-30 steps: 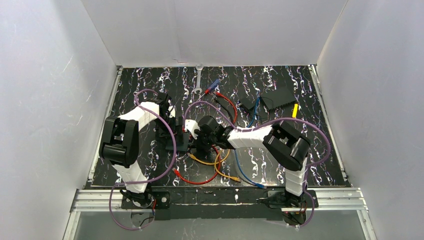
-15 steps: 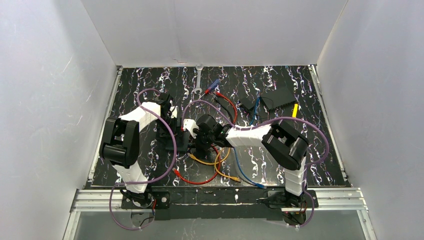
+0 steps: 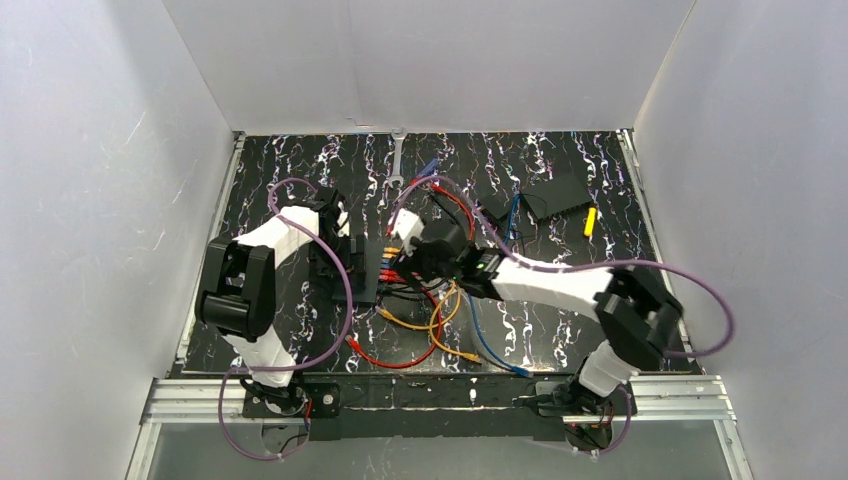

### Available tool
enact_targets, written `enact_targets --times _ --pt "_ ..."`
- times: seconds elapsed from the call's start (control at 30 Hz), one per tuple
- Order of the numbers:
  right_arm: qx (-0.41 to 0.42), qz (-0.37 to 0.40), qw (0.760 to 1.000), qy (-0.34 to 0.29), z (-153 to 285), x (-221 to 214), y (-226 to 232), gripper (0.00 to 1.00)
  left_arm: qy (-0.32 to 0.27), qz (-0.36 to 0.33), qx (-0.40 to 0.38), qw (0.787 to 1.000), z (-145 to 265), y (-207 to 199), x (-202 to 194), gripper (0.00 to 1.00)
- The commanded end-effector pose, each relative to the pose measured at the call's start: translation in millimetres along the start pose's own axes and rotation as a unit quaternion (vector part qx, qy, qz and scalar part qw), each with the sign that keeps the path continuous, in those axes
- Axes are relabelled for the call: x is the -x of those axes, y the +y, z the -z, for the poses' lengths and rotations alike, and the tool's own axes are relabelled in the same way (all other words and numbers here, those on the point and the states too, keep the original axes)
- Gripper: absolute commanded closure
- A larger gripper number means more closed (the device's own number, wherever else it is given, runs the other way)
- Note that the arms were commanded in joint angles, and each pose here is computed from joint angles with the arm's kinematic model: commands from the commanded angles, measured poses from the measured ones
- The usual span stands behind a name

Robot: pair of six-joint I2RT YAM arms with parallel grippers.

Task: Insert the plug into the switch port
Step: Pick up the plug from the center of the board.

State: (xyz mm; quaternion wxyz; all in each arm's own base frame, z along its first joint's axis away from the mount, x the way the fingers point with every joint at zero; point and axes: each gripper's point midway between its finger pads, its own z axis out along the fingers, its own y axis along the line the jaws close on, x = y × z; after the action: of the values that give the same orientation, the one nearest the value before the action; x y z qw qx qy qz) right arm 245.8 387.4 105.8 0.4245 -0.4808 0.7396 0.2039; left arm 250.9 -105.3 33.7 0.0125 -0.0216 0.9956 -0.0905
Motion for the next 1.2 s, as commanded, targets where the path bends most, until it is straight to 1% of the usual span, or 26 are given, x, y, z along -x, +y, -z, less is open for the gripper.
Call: enact_targets --times 0.0,0.03,0.17,0.2,0.23,0.43,0.57,0.7,0.77,0.87,1.03,1.17 --pt "-0.139 -0.055 0.987 -0.063 54.6 32.9 -59.8 0.13 -0.027 0.006 0.018 0.999 20.3 7.7 -5.2 0.17" --pt "-0.165 -0.069 0.982 -0.063 64.9 31.4 -72.6 0.10 -0.038 0.003 0.021 0.999 25.1 9.2 -4.8 0.17" --pt "-0.242 -0.106 0.964 -0.031 94.8 10.3 -118.0 0.05 -0.103 -0.006 0.045 0.994 53.9 19.1 -0.6 0.14" --pt "-0.259 -0.112 0.959 -0.011 100.8 -1.5 -128.1 0.04 -0.121 -0.008 0.052 0.991 61.6 21.5 0.2 0.09" --pt "-0.274 -0.117 0.955 0.003 105.4 -10.7 -137.4 0.03 -0.138 -0.009 0.058 0.989 68.3 24.1 0.9 0.06" --pt "-0.312 -0.108 0.939 0.092 113.2 -56.1 -178.0 0.01 -0.223 -0.016 0.046 0.974 104.6 24.2 -3.1 0.04" --pt "-0.327 -0.082 0.930 0.143 112.5 -80.8 -204.8 0.01 -0.271 -0.023 0.041 0.961 122.5 23.5 -8.2 0.02" --pt "-0.308 -0.059 0.933 0.178 101.8 -100.7 -225.7 0.01 -0.296 -0.041 0.037 0.954 133.0 17.9 -13.4 0.02" --pt "-0.310 -0.043 0.932 0.183 100.2 -105.2 -238.4 0.01 -0.303 -0.049 0.036 0.951 135.9 15.0 -15.1 0.02" --pt "-0.281 -0.040 0.946 0.156 93.2 -99.4 -252.6 0.01 -0.311 -0.060 0.040 0.948 138.3 13.1 -17.7 0.02" --pt "-0.203 -0.017 0.972 0.121 72.2 -87.9 -261.6 0.01 -0.316 -0.078 0.040 0.945 139.3 7.9 -21.2 0.02" --pt "-0.158 -0.009 0.981 0.112 56.7 -90.4 -269.6 0.03 -0.317 -0.083 0.042 0.944 139.3 7.1 -22.2 0.02"
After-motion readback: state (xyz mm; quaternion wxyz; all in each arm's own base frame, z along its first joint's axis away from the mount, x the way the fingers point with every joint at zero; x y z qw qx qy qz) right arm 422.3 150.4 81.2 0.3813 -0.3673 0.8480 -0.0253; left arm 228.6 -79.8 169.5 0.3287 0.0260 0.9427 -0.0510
